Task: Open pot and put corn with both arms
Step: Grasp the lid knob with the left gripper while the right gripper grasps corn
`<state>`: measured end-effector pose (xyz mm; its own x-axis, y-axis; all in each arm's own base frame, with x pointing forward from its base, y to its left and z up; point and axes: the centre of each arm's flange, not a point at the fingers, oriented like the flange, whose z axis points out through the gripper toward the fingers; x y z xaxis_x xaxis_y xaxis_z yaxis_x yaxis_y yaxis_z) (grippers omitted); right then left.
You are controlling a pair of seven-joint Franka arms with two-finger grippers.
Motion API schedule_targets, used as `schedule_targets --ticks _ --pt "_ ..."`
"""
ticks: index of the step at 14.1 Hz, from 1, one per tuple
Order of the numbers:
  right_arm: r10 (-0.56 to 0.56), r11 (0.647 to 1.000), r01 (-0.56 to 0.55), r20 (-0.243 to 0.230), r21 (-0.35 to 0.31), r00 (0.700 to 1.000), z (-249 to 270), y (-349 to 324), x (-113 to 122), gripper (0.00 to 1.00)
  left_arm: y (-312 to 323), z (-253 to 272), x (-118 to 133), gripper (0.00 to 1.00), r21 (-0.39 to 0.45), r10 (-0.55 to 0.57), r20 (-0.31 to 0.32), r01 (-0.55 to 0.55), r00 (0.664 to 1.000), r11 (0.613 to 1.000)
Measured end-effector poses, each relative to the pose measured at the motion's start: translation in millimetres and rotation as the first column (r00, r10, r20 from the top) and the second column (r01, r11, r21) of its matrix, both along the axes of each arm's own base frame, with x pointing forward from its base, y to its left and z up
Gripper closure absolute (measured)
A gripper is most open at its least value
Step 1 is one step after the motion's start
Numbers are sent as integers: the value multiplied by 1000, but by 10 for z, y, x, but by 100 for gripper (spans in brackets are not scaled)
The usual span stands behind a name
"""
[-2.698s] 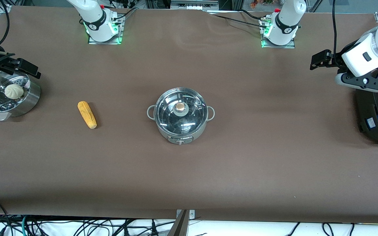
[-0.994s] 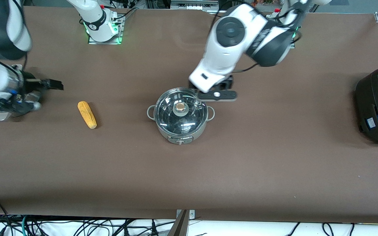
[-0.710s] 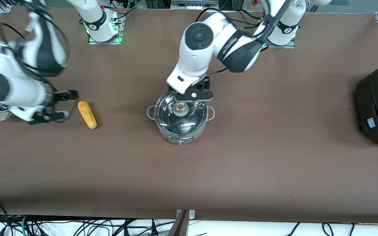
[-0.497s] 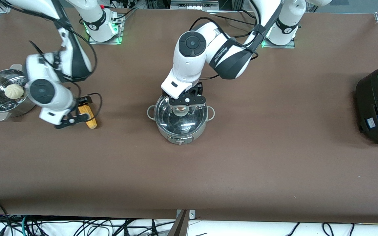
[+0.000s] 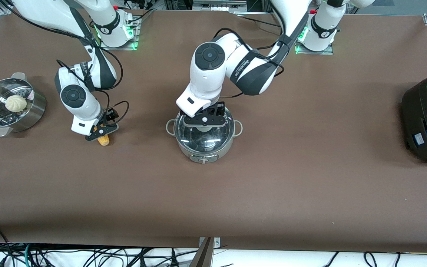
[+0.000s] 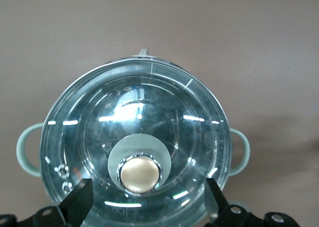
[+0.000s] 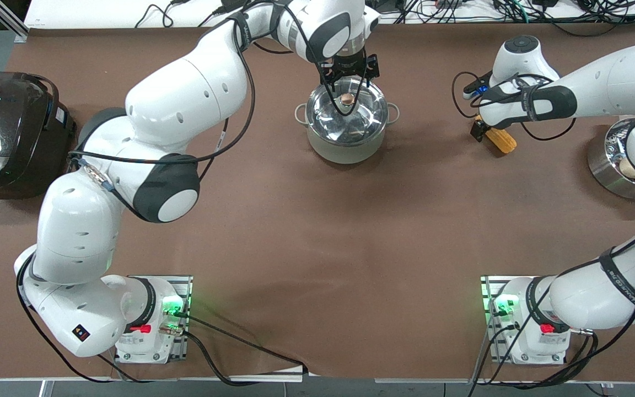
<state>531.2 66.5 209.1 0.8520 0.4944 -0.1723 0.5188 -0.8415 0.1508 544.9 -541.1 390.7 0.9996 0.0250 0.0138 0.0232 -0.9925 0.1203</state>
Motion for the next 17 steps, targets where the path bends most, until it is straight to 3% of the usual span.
schedule_targets --ticks 3,9,13,16,17 --pt "46 997 -45 15 -58 999 -30 -224 36 0 -32 -184 10 2 17 -49 -2 49 999 999" --pt "51 997 -51 -1 -59 999 -277 -288 6 4 -30 -356 56 1 26 -81 1 81 997 996" --pt "28 998 -28 12 -61 1000 -245 -298 27 52 -9 -472 82 1 41 -84 -4 84 996 996" --pt "-35 997 38 37 -72 999 -87 -265 86 56 -8 -478 82 5 42 -84 -5 84 996 996" --pt "-47 995 49 21 -90 999 19 -223 129 56 -8 -479 82 12 42 -84 -5 84 996 996"
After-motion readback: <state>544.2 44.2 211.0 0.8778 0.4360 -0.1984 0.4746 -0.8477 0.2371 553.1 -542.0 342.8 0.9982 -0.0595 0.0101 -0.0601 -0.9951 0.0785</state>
